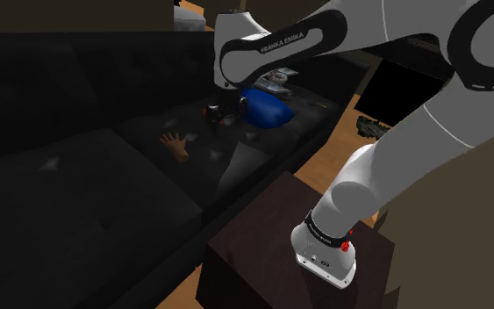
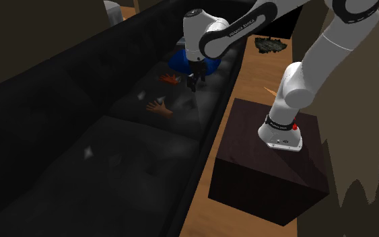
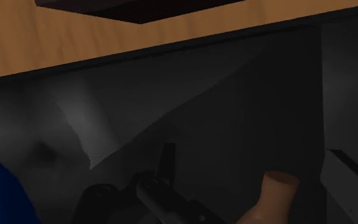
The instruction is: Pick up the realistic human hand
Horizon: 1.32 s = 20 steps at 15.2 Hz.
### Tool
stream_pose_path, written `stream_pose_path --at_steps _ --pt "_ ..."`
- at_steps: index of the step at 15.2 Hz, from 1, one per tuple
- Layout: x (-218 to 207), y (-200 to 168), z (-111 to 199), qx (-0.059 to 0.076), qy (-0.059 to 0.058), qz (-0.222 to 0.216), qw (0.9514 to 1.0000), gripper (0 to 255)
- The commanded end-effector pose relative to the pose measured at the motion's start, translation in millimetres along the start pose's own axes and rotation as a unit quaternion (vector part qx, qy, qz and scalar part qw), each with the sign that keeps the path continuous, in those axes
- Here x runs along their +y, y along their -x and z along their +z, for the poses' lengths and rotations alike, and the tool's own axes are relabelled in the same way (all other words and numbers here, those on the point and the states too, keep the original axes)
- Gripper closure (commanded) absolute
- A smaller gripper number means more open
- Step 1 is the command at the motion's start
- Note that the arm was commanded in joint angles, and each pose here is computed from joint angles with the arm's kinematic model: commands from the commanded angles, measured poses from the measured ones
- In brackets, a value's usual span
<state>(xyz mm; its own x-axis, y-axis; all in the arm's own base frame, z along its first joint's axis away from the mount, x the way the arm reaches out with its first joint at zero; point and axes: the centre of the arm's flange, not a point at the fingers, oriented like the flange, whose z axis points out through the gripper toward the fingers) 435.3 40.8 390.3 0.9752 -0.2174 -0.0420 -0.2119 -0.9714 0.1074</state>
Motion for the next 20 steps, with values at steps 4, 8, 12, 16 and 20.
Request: stream_pose_path --at_steps 4,8,12,16,20 --pt "-23.0 -45.1 44.1 0.012 -0.007 0.016 0.9998 0" --pt "-39.6 -81.2 74.9 0.021 -0.012 0.029 0.9993 0" --pt "-55.5 -118.4 104.7 0.03 -0.017 0.041 0.9985 0" --pt "-70.8 -156.4 133.8 0.04 -0.022 0.054 0.9975 0" --pt "-83.9 -191.6 159.2 0.048 -0.027 0.065 0.9963 0"
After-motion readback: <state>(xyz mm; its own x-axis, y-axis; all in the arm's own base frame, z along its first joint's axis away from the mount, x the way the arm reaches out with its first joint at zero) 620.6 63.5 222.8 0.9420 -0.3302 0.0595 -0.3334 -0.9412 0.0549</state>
